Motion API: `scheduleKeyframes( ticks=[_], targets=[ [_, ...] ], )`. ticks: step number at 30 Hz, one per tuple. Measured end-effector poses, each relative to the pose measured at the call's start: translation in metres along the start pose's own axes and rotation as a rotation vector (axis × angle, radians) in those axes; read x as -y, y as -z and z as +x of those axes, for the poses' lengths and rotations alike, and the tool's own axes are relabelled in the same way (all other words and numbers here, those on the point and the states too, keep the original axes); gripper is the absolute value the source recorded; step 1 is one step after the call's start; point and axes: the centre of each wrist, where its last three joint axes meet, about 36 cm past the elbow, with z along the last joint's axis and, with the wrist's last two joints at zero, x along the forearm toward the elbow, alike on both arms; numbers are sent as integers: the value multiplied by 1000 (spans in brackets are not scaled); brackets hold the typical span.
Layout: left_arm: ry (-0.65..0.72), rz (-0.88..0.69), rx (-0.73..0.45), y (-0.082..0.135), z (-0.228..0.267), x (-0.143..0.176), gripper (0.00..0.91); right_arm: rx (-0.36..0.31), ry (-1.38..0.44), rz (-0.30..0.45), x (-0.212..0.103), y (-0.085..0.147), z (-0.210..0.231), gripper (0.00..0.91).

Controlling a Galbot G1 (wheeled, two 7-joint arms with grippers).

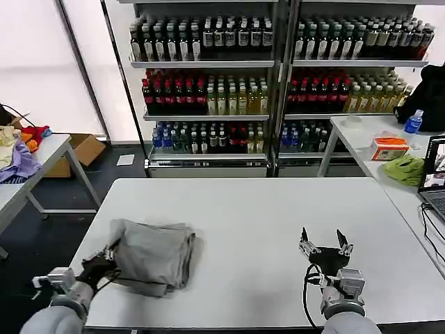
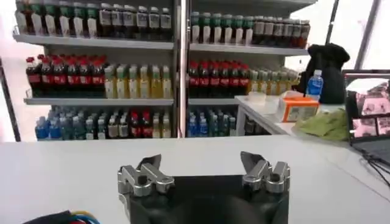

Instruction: Fold and organize the clothes.

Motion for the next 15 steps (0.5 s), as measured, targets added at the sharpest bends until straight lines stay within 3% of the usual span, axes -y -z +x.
scheduleKeyframes(
  ticks=[8, 15],
  targets=[
    [86, -89, 64, 32, 15, -34, 0, 9, 3, -6, 0, 3, 7, 907],
    [87, -143, 87, 37, 27, -27, 0, 6, -10, -6, 2, 1, 12, 907]
  ],
)
